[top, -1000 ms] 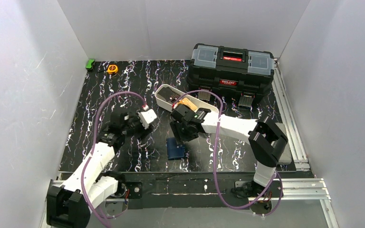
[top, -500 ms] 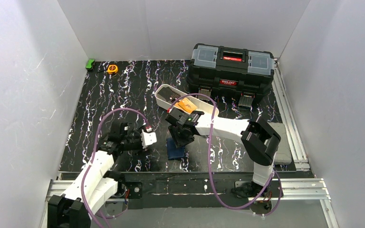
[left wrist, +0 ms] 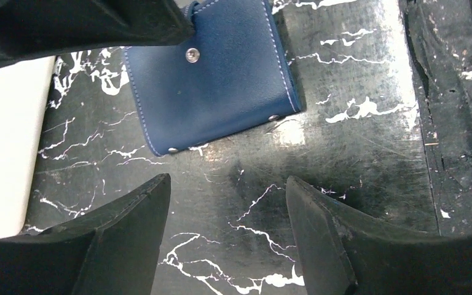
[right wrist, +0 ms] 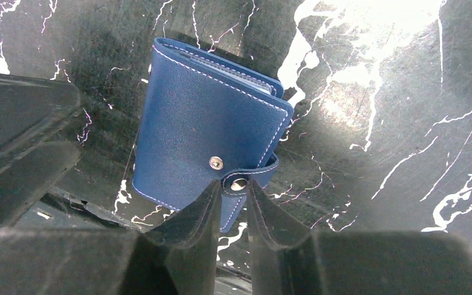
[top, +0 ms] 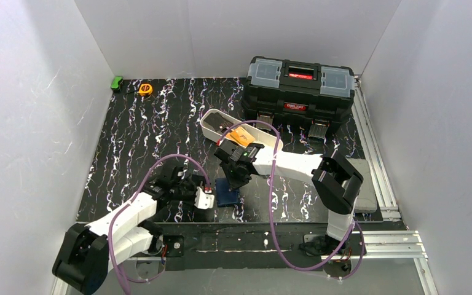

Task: Put the credit cards into the card holder
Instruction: Close the card holder at the center of the board.

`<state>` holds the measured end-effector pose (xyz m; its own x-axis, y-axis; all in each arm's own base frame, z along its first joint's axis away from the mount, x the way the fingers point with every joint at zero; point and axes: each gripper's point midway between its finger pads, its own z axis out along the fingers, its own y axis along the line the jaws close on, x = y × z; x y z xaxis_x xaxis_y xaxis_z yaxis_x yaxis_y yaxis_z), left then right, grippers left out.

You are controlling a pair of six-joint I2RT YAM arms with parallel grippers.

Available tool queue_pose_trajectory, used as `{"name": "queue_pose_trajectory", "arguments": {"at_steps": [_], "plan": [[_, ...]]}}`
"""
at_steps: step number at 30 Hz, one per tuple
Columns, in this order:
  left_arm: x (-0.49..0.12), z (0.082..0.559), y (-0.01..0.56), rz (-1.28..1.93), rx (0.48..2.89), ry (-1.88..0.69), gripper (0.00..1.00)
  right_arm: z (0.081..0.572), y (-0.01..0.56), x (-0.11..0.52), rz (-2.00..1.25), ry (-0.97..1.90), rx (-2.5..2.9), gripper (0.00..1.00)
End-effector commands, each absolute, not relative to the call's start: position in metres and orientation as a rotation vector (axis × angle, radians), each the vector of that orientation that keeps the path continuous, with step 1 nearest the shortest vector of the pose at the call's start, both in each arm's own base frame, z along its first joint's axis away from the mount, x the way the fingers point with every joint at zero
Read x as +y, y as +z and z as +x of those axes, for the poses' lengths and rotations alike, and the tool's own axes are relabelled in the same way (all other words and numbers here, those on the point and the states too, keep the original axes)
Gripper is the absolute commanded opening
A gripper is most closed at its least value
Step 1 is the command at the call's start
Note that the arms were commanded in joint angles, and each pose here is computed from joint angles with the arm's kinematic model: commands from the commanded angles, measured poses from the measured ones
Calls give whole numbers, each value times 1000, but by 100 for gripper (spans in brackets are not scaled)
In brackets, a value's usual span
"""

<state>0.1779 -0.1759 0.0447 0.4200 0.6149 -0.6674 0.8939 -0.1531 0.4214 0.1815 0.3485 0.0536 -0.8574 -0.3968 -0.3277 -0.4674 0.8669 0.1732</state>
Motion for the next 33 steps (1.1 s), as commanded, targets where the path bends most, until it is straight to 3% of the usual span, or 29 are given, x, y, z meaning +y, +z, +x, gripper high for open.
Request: {"name": "queue_pose_trajectory", "arguments": {"at_steps": [1,11,19,29,30,33], "plan": [[-188,178,48,1957,1139,-423,65,183,58,349,-627,365,2753,27],[-200,164,39,2002,1133,-498,48,184,64,347,-609,383,2731,12],[-204,158,28,2034,1143,-540,46,188,69,347,-574,439,2721,1],[-202,162,25,2056,1166,-521,45,192,78,339,-527,492,2695,1],[-203,163,25,2052,1169,-521,45,193,80,337,-522,487,2688,5],[-203,164,27,2046,1175,-519,45,197,83,333,-512,465,2660,46]]}}
